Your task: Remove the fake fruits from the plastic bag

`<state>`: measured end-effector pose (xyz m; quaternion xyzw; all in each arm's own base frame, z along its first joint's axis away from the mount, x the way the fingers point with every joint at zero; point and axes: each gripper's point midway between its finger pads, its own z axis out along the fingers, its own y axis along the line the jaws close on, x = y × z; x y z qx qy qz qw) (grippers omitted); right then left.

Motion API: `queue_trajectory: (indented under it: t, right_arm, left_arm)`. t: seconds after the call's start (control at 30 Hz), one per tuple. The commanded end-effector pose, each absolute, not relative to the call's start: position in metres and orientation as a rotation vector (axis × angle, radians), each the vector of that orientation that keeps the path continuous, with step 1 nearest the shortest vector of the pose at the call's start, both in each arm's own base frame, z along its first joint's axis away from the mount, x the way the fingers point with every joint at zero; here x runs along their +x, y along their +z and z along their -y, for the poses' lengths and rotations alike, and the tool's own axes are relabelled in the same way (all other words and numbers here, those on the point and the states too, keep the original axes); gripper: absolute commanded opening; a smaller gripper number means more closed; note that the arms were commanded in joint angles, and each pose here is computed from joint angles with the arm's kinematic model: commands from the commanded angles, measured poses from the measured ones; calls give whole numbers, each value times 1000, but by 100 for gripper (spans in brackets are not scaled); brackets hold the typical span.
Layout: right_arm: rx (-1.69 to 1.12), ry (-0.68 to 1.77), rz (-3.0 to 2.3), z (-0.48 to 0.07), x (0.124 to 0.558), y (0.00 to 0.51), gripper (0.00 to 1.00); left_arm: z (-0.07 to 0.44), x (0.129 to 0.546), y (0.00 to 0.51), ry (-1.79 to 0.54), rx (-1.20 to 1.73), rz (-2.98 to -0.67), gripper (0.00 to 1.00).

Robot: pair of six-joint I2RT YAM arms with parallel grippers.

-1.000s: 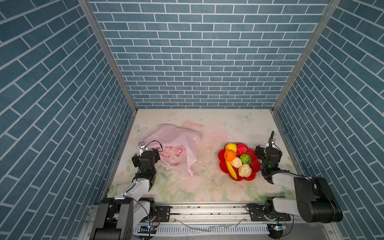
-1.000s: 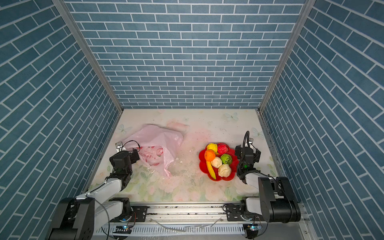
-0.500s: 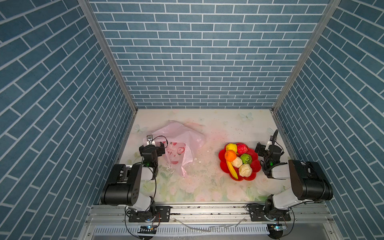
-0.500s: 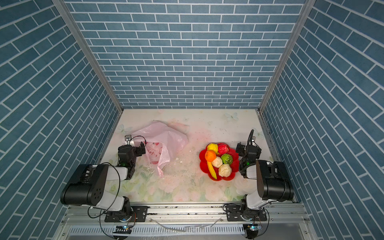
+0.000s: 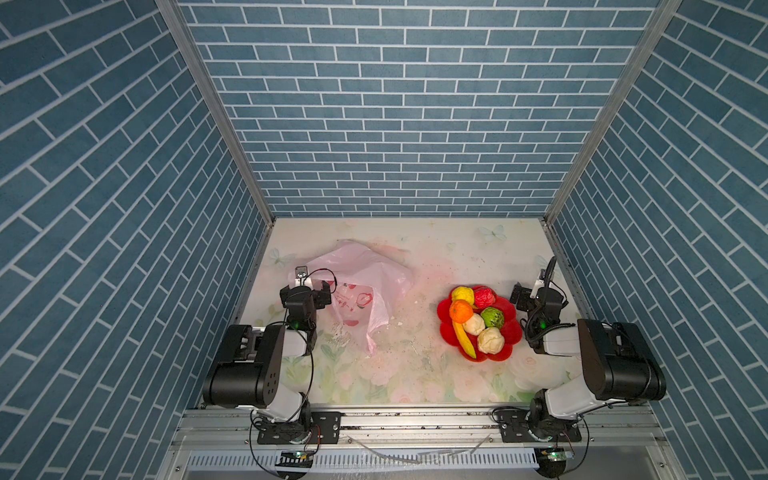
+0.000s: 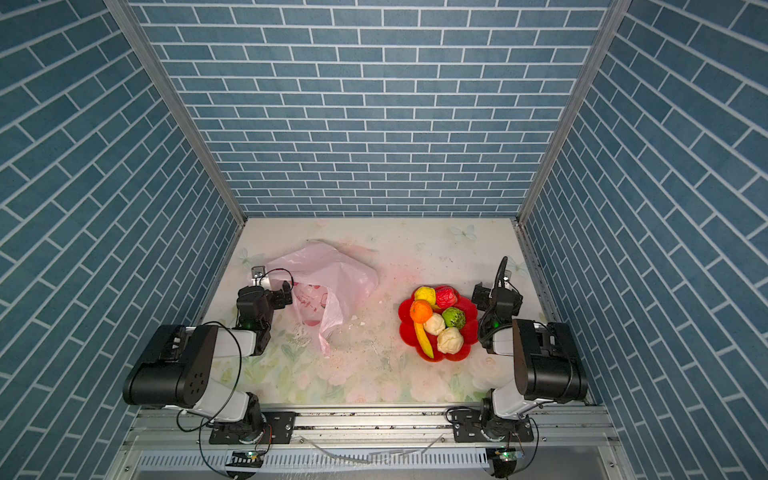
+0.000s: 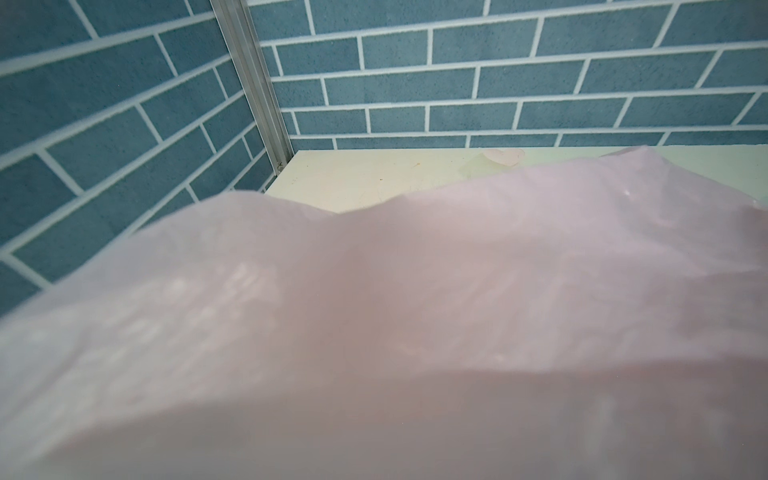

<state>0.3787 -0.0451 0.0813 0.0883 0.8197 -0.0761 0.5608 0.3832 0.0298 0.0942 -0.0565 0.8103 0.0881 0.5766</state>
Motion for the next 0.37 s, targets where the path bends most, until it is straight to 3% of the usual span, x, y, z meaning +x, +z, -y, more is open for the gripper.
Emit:
queue_trajectory:
  t: [0.0, 0.33]
  right_arm:
    - [205, -174, -1909, 45, 388, 90, 99]
    - [161, -146, -1925, 38, 390, 89, 99]
  left_arm:
    - [-30, 386, 96, 220, -121, -1895, 99]
    - [-30, 386, 97, 220, -123, -1894, 99]
